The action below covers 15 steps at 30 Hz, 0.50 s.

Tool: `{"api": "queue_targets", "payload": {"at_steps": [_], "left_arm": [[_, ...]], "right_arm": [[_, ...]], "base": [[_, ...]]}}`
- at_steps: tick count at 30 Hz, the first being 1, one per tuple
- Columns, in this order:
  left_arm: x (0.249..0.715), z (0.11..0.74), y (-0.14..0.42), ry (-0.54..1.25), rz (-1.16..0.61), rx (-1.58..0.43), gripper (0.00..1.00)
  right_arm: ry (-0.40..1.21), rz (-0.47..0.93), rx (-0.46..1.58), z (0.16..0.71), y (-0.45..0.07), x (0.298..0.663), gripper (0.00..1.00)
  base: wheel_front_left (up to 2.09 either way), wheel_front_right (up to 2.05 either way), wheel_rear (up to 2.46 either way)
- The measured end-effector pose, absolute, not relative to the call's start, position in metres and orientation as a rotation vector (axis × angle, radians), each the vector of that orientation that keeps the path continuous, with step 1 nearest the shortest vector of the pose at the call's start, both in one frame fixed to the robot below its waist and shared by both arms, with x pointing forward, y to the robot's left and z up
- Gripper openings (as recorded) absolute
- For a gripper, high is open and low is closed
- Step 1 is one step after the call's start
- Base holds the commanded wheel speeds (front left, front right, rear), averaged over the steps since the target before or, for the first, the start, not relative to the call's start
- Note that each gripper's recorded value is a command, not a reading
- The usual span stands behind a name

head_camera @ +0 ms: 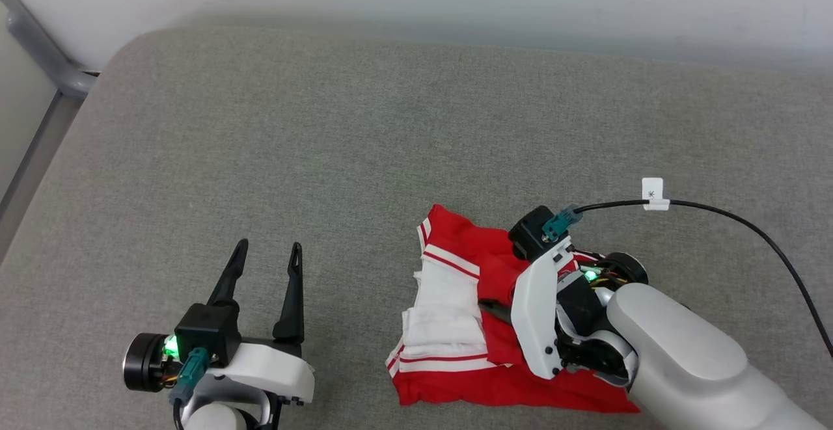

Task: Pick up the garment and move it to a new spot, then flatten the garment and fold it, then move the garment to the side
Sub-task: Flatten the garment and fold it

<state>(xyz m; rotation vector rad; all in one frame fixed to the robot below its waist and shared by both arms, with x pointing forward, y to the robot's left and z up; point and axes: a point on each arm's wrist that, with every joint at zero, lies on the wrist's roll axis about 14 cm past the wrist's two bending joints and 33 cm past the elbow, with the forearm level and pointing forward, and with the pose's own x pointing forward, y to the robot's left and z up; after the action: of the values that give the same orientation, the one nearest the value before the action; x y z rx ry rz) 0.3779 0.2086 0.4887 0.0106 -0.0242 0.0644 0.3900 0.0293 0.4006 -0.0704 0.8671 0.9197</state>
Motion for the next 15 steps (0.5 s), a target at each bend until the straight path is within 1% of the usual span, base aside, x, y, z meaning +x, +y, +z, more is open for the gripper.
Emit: {"api": "queue_targets", "payload": {"at_steps": [2, 3, 4, 7, 10, 13, 15], "left_arm": [[0.379, 0.489, 0.208, -0.027, 0.063, 0.009, 1.00], [0.379, 0.490, 0.207, -0.028, 0.062, 0.007, 1.00], [0.379, 0.490, 0.206, -0.028, 0.060, 0.006, 1.00], [0.378, 0.491, 0.204, -0.033, 0.050, 0.002, 1.00], [0.376, 0.494, 0.200, -0.042, 0.040, 0.004, 1.00], [0.374, 0.499, 0.199, -0.059, 0.037, 0.003, 1.00], [0.371, 0.502, 0.199, -0.067, 0.038, 0.003, 1.00]], "right_arm": [[0.839, 0.912, -0.034, 0.405, 0.032, 0.392, 0.01], [0.824, 0.910, -0.033, 0.406, 0.031, 0.392, 0.35], [0.803, 0.909, -0.030, 0.409, 0.031, 0.393, 1.00], [0.722, 0.922, -0.008, 0.427, 0.034, 0.394, 1.00], [0.592, 0.916, 0.002, 0.453, 0.028, 0.403, 1.00], [0.443, 0.883, 0.014, 0.484, 0.015, 0.415, 1.00], [0.314, 0.834, 0.015, 0.507, 0.000, 0.427, 1.00]], "base": [[0.00, 0.00, 0.00], [0.00, 0.00, 0.00], [0.00, 0.00, 0.00], [0.00, 0.00, 0.00], [0.00, 0.00, 0.00], [0.00, 0.00, 0.00], [0.00, 0.00, 0.00]]}}
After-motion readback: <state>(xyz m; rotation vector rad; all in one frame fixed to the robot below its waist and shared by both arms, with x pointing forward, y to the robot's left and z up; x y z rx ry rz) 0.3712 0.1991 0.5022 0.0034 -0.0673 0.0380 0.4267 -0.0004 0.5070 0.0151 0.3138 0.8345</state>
